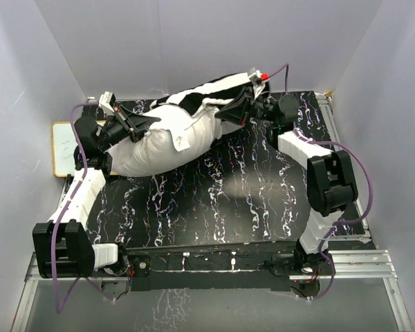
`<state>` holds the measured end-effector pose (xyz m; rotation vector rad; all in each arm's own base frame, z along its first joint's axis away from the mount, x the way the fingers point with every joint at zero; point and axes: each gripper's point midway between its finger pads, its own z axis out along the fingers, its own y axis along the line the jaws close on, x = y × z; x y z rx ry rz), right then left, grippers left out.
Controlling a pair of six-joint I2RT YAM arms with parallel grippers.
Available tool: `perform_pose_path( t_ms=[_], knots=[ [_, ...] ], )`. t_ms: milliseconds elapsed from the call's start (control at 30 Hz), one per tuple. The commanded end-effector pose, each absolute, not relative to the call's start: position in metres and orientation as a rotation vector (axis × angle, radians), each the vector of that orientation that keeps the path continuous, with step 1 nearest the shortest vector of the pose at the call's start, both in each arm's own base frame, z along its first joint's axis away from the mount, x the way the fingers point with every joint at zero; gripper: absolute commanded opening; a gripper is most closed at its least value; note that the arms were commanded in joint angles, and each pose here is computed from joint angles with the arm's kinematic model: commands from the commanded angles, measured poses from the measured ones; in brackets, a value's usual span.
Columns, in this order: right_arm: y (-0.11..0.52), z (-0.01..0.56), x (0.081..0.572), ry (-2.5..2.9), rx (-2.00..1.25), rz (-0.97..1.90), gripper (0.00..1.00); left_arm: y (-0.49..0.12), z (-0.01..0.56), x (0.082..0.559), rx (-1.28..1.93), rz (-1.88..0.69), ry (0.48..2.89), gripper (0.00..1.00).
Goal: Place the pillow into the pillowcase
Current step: Stuff the pillow into the pillowcase.
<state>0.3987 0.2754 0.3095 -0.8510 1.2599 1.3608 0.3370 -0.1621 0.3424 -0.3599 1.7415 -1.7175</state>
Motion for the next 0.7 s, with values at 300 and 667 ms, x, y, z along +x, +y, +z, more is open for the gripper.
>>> perform_pose_path(
  t_ms=[300, 667],
  knots=[
    [0.268, 0.292, 0.425, 1.505, -0.921, 0.979, 0.08, -0.179, 0.227, 0.313, -0.333, -1.514, 2.074, 0.0],
    [0.244, 0.276, 0.367, 1.547, -1.133, 0.957, 0.6, -0.184, 0.201, 0.294, -0.164, -1.487, 2.101, 0.0]
  ],
)
